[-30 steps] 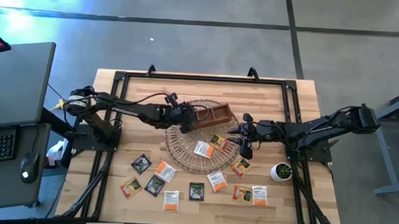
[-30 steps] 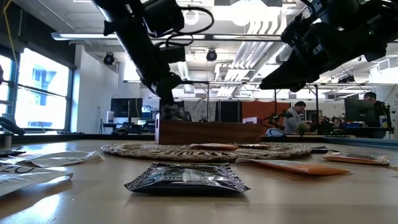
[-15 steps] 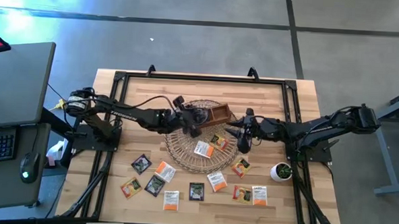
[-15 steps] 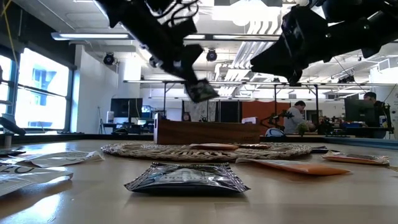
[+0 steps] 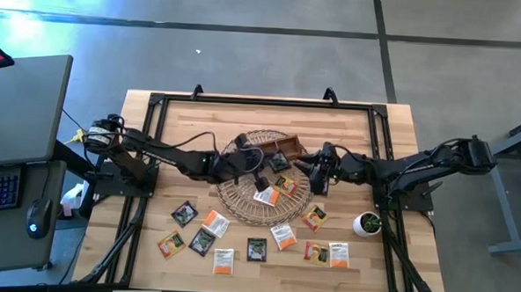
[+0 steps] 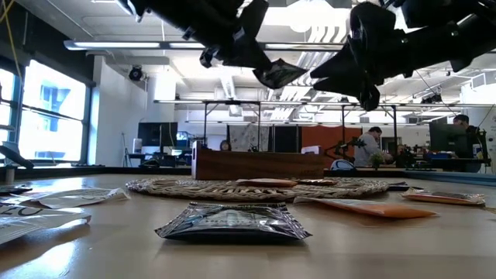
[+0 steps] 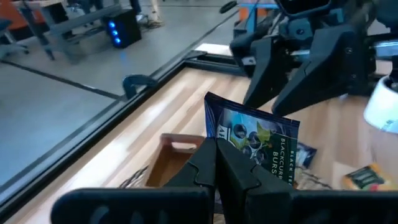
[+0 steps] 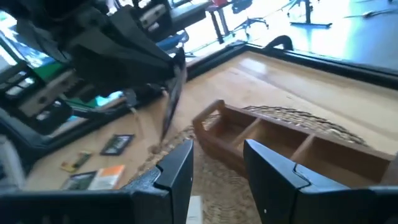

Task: Pick & Place Tea
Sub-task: Put the violet tea bag into the left section of the brown wooden organizer

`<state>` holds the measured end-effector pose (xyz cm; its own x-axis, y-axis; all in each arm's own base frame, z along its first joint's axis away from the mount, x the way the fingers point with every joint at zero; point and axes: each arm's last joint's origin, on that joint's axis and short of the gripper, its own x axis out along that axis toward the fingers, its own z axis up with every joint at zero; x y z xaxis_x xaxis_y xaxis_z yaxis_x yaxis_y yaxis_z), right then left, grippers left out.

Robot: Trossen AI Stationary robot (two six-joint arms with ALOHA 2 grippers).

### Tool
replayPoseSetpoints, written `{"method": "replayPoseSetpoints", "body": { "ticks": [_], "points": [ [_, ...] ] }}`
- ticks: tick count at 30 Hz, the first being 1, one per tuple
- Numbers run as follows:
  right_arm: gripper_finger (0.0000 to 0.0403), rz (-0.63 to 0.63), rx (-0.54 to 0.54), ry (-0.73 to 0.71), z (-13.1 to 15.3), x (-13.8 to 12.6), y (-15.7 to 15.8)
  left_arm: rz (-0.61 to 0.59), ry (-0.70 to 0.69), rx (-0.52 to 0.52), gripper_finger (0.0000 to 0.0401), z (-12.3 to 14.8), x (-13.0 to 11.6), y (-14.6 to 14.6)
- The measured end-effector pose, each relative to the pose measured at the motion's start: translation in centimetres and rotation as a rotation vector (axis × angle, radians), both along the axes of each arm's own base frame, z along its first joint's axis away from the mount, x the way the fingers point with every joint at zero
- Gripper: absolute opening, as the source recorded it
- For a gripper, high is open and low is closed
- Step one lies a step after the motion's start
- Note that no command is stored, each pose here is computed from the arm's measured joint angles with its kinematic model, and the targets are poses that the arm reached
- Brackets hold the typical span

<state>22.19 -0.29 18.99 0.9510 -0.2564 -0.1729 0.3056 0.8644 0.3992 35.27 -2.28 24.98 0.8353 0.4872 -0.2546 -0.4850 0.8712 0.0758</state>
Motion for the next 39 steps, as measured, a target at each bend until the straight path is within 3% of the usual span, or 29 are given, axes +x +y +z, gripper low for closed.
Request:
{"method": "replayPoseSetpoints", "body": {
  "ticks": [5,14,33,39],
  "points": [
    [0.0138,0.068,0.017,-0.055,0.5,0.1,0.3,-0.008,-0.013,-0.008,0.0000,0.1,0.0,0.0],
    [0.0138,-0.001,0.056,-0.091,0.7,0.1,0.2,-0.009,-0.015,-0.012,0.0000,0.1,0.0,0.0],
    [0.0137,0.053,0.065,-0.228,-1.2,2.5,0.4,-0.001,0.003,-0.007,0.0000,-0.1,0.0,0.0],
    [0.0096,0.050,0.055,-0.212,-1.3,2.5,0.4,0.005,-0.015,-0.008,0.0000,0.1,0.0,0.0]
  ]
}}
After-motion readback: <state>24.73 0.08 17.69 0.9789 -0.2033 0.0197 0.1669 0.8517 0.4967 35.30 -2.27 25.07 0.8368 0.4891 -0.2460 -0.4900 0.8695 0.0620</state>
